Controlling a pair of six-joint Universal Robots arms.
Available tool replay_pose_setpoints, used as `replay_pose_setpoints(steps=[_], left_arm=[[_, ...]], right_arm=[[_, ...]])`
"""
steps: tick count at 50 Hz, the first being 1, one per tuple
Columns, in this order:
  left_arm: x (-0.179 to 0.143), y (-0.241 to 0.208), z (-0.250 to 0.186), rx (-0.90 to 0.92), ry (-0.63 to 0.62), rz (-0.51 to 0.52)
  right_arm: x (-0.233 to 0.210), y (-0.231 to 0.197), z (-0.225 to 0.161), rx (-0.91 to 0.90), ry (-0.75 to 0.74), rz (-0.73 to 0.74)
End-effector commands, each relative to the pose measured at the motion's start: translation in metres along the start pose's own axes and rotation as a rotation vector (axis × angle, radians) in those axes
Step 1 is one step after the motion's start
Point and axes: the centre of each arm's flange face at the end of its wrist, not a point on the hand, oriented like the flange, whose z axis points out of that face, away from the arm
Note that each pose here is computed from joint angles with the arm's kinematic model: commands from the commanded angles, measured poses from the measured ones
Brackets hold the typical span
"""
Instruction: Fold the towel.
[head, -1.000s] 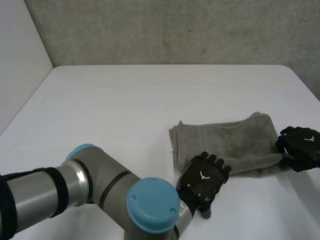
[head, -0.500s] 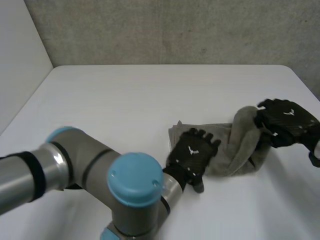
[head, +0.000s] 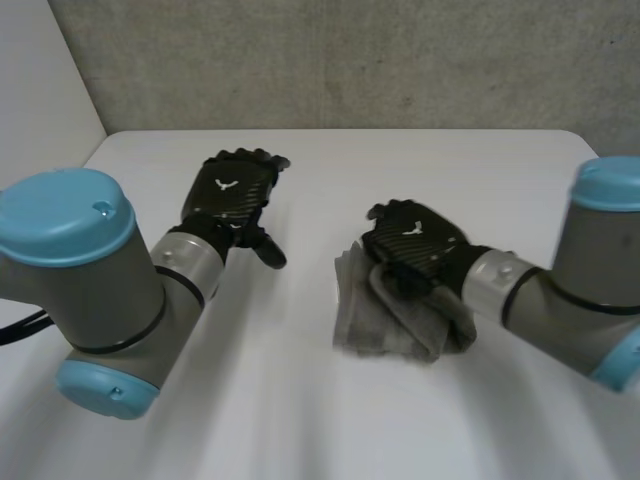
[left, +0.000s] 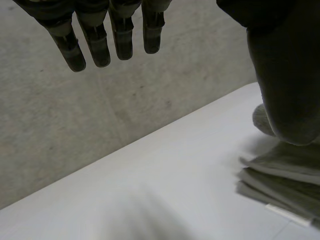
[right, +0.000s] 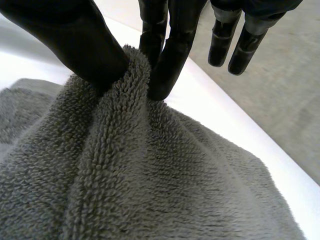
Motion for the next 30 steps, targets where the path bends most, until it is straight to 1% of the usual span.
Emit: replay_pose_setpoints(steps=[1,14,21,23,24,26,27,29,30], left_arm=[[-0.009,0.007,0.001,-0.022,-0.024,-0.002],[-0.006,0.017,0.001,-0.042,-0.016,-0.023],[-0.002,0.011,0.005,-0.002,-0.011,-0.027],[-0.001,0.005,0.008,0.027,-0.013,-0.049],[-0.001,0.005,0.008,0.027,-0.013,-0.049],[-0.001,-0.002,0.011,0.057,-0.011,-0.088],[-0.001,-0.002,0.011,0.057,-0.011,-0.088],[-0.001,-0.006,0.013,0.074,-0.011,-0.105],[-0.001,-0.009,0.015,0.089,-0.010,-0.119]], right_arm=[[-0.035,-0.001,0.024,0.002,-0.072,-0.025],[-0.070,0.013,0.038,-0.014,-0.177,-0.021],[-0.067,0.011,0.030,-0.017,-0.179,-0.006],[-0.050,-0.012,0.014,0.020,-0.125,-0.018],[-0.050,-0.012,0.014,0.021,-0.124,-0.018],[-0.028,-0.023,-0.004,0.033,-0.057,0.013],[-0.028,-0.023,-0.004,0.033,-0.057,0.014],[-0.007,-0.028,-0.018,0.039,0.014,0.080],[-0.007,-0.028,-0.019,0.039,0.014,0.080]])
